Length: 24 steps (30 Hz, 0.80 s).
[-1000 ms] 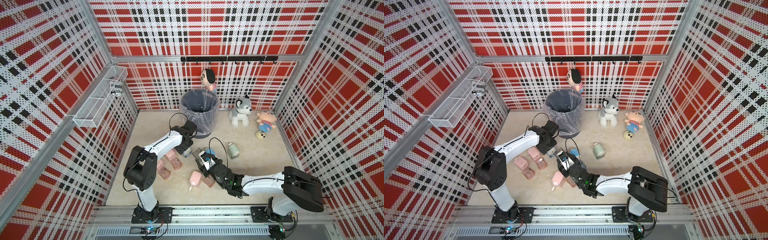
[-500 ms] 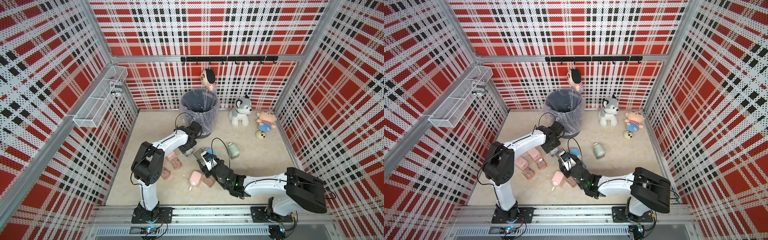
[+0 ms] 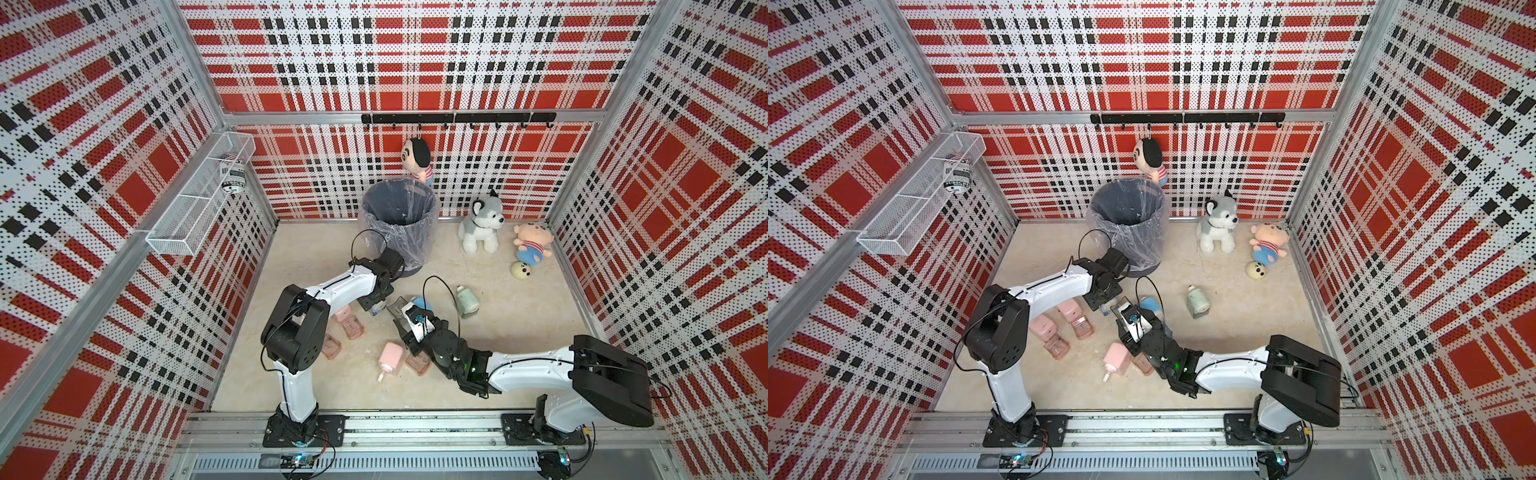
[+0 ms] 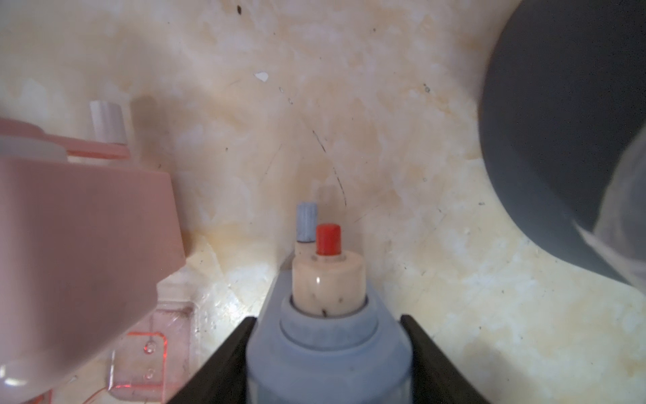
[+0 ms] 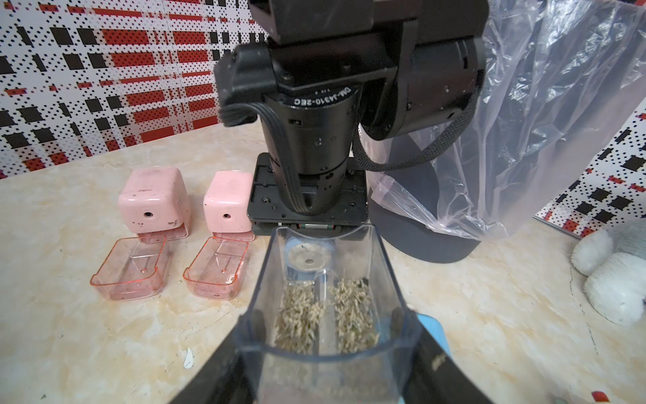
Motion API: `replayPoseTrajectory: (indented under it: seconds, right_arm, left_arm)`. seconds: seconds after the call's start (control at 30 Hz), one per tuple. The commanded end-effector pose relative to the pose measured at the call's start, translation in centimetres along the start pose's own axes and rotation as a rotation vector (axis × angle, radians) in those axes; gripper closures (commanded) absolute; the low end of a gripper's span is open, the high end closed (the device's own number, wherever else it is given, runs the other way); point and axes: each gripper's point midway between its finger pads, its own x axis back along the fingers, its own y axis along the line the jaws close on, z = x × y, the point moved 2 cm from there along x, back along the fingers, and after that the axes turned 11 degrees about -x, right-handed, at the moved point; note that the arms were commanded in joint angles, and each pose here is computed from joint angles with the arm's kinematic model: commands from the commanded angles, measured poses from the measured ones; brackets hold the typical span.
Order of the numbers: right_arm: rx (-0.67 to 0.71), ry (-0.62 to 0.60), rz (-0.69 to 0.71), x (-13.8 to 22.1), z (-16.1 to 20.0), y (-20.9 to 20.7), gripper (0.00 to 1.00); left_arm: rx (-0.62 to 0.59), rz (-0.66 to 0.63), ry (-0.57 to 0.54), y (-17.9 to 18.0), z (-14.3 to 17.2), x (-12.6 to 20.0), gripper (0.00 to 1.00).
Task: Take out the pencil sharpener tray and clean the shavings
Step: Place the pencil sharpener at the center of the board.
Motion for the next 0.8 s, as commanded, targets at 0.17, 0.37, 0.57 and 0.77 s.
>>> replayPoseTrajectory:
  seconds: [0.17,0.37,0.57,0.77]
  right_arm:
    - [-0.03,-0.02,-0.001,0.2,-0.7,-0.3,0.57]
    - [-0.055,-0.022,-0.004,0.7,-1.4,-0.4,0.57]
    - [-0.106,-0.034,-0.025,1.6,-3.5,-0.5,0.57]
    - [-0.152,-0.041,-0.043,1.5,-6.9,-0.9,0.58]
  left_arm:
    - [0.006,0.107,-0.087,-1.1,-1.4,4.4,0.16]
    - [0.024,0.169,-0.168,-0.4,-3.2,8.2,0.02]
    - [0.053,0.238,-0.325,1.8,-5.6,13.1,0.02]
    - [0.025,0.381,-0.463,2.4,-7.2,17.2,0.02]
